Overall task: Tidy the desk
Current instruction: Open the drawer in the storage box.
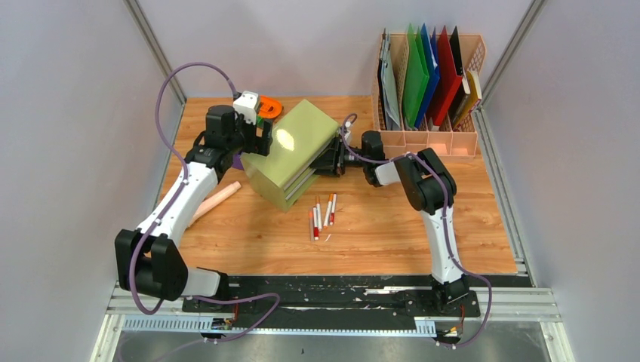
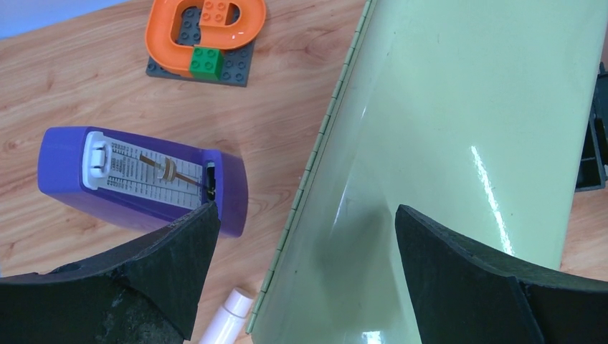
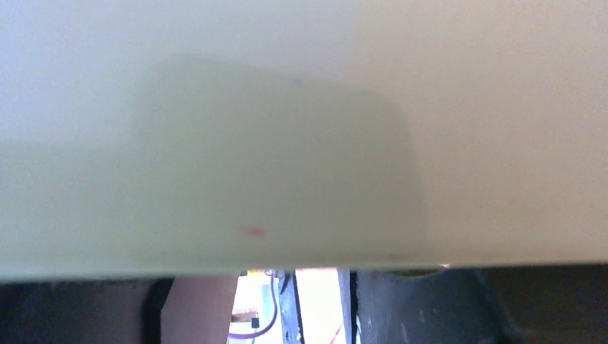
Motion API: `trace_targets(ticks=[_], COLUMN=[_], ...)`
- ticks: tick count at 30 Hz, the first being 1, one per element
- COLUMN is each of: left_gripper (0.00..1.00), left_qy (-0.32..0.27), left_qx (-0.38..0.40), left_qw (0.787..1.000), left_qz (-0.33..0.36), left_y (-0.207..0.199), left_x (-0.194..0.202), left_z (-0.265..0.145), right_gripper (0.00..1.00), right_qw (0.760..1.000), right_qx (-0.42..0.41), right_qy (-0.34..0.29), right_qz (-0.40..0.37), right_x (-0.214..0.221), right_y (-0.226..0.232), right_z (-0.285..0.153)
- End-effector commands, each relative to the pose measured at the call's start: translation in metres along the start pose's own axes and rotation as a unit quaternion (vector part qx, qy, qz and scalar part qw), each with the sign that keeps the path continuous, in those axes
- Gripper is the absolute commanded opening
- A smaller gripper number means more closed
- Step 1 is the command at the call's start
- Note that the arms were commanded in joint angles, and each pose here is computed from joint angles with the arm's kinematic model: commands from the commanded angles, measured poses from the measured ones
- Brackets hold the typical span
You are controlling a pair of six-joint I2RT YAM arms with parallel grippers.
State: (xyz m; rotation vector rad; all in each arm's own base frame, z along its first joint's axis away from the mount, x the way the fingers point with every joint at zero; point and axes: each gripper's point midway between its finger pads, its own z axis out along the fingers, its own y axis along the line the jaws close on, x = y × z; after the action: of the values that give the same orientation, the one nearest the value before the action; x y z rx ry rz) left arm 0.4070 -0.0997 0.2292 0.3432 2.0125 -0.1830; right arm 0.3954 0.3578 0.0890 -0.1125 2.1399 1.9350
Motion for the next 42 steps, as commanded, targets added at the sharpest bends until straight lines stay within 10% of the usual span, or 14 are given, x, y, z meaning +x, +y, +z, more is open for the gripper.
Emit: trace_targets(ticks=[1,9,20,42], left_gripper=[1.0,1.0,1.0,1.0], left_qy=[-0.016,-0.013,-0.019,-0.009], left_qx=[0.002,0.006,0.003,-0.061], left_qw=[1.0,1.0,1.0,0.998], left_qz=[-0.017,-0.021,-0.019,-0.025], left_y=[0.0,-0.001,-0.001,0.021], left_x=[-0.01,-0.008,-0.009,0.003], left_z=[0.003,0.001,-0.004,0.004], right_gripper=[0.47,0.38,0.0,0.0], right_qw=[0.999,0.999,0.999,0.998], right_qx=[-0.023,-0.029,-0.027,-0.042], right_qy=[-0.016,-0.012,-0.016,-0.035], right_qz=[-0.018,-0.013,-0.018,-0.024], right_x=[-0.002,0.002,0.005,0.011], right_y=[0.02,0.029,0.031,0.058], right_z=[0.016,0.024,0.016,-0.007])
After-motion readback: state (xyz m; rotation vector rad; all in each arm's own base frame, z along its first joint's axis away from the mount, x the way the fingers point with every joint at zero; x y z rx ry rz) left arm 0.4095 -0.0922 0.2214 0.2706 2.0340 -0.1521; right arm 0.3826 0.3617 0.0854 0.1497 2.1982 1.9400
